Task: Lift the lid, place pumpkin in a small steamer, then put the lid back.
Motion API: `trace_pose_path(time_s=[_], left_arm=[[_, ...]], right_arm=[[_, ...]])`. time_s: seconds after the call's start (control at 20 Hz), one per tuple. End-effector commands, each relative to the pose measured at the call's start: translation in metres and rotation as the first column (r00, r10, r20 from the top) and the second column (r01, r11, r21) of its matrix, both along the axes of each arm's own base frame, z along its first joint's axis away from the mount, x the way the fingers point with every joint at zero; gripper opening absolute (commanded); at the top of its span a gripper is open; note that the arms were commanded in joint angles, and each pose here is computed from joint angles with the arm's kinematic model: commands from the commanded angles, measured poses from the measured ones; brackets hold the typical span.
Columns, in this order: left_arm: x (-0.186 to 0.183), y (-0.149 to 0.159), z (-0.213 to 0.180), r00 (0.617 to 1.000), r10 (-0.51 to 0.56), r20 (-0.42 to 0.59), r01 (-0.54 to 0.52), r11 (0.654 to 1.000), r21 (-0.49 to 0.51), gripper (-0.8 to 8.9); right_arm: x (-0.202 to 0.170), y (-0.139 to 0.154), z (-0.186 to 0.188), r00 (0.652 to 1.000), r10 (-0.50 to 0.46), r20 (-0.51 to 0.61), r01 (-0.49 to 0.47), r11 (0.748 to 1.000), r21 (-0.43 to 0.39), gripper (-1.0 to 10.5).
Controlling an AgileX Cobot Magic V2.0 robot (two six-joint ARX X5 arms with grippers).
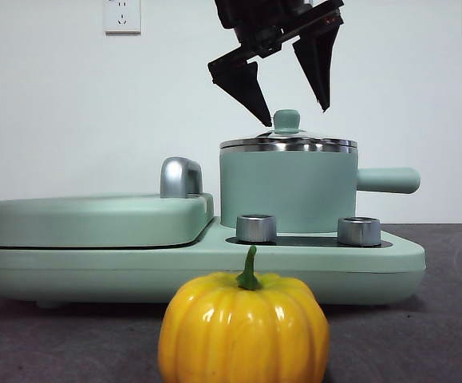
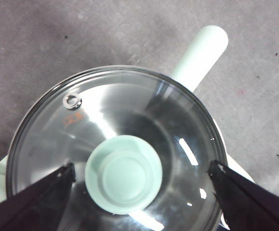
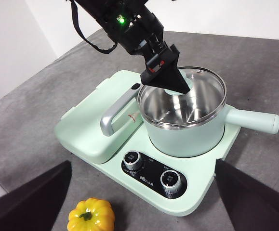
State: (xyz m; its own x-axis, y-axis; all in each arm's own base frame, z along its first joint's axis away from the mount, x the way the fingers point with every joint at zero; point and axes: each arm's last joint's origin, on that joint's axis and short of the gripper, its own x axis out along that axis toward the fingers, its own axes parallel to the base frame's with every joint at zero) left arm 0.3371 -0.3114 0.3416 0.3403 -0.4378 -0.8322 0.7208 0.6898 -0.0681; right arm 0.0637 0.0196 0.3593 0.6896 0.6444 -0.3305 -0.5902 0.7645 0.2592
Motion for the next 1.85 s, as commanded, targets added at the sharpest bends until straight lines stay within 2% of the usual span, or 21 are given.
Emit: trace_pose_path(time_s=[0.05, 0.25, 0.55, 0.75, 1.0, 1.2, 1.35, 1.55, 1.7, 1.85], left_arm=[[0.003, -0.007, -0.006, 1.0, -0.007, 0.017, 0.007, 1.0, 0.025, 3.59], [0.002, -0.006, -0.006, 1.0, -0.011, 0.009, 0.011, 0.999, 0.036, 2.09], [0.004, -0.008, -0.014, 0.999, -0.043, 0.003, 0.043, 0.997, 0.066, 2.0], [0.004, -0.008, -0.014, 0.998, -0.055, 0.011, 0.054, 0.996, 0.069, 0.51], [0.001, -0.004, -0.002, 0.998, -0.059, 0.02, 0.057, 0.996, 0.067, 0.51], [-0.003, 0.005, 0.03, 0.995, -0.054, 0.088, 0.052, 0.998, 0.017, 0.51], [-0.003, 0.019, 0.054, 0.989, -0.025, 0.144, 0.03, 0.999, -0.03, 0.51], [0.008, 0.046, 0.067, 0.986, 0.041, 0.163, -0.034, 0.998, -0.045, 0.51], [0.022, 0.07, 0.066, 0.984, 0.101, 0.149, -0.097, 0.995, -0.034, 0.51], [0.037, 0.093, 0.066, 0.975, 0.173, 0.142, -0.169, 0.985, -0.037, 0.51]], right_arm=[[-0.001, 0.0, 0.004, 1.0, 0.002, 0.01, -0.002, 1.0, 0.008, 4.7], [-0.001, 0.0, 0.004, 1.0, 0.001, 0.01, -0.001, 1.0, 0.007, 4.7], [-0.001, 0.0, 0.004, 1.0, 0.001, 0.011, -0.001, 1.0, 0.007, 4.7], [-0.001, 0.0, 0.004, 1.0, 0.001, 0.011, -0.001, 1.0, 0.007, 4.7], [-0.001, 0.0, 0.002, 1.0, 0.001, -0.021, -0.001, 1.0, 0.006, 4.7], [0.007, 0.003, -0.002, 0.993, 0.054, -0.104, -0.049, 0.998, 0.048, 4.7], [0.021, 0.008, -0.006, 0.972, 0.122, -0.202, -0.109, 0.991, 0.073, 4.7], [0.041, 0.025, -0.011, 0.913, 0.231, -0.336, -0.217, 0.973, 0.077, 4.7], [0.057, 0.047, -0.015, 0.873, 0.245, -0.421, -0.257, 0.966, 0.03, 4.7], [0.069, 0.078, -0.028, 0.837, 0.241, -0.49, -0.307, 0.95, -0.057, 4.7]])
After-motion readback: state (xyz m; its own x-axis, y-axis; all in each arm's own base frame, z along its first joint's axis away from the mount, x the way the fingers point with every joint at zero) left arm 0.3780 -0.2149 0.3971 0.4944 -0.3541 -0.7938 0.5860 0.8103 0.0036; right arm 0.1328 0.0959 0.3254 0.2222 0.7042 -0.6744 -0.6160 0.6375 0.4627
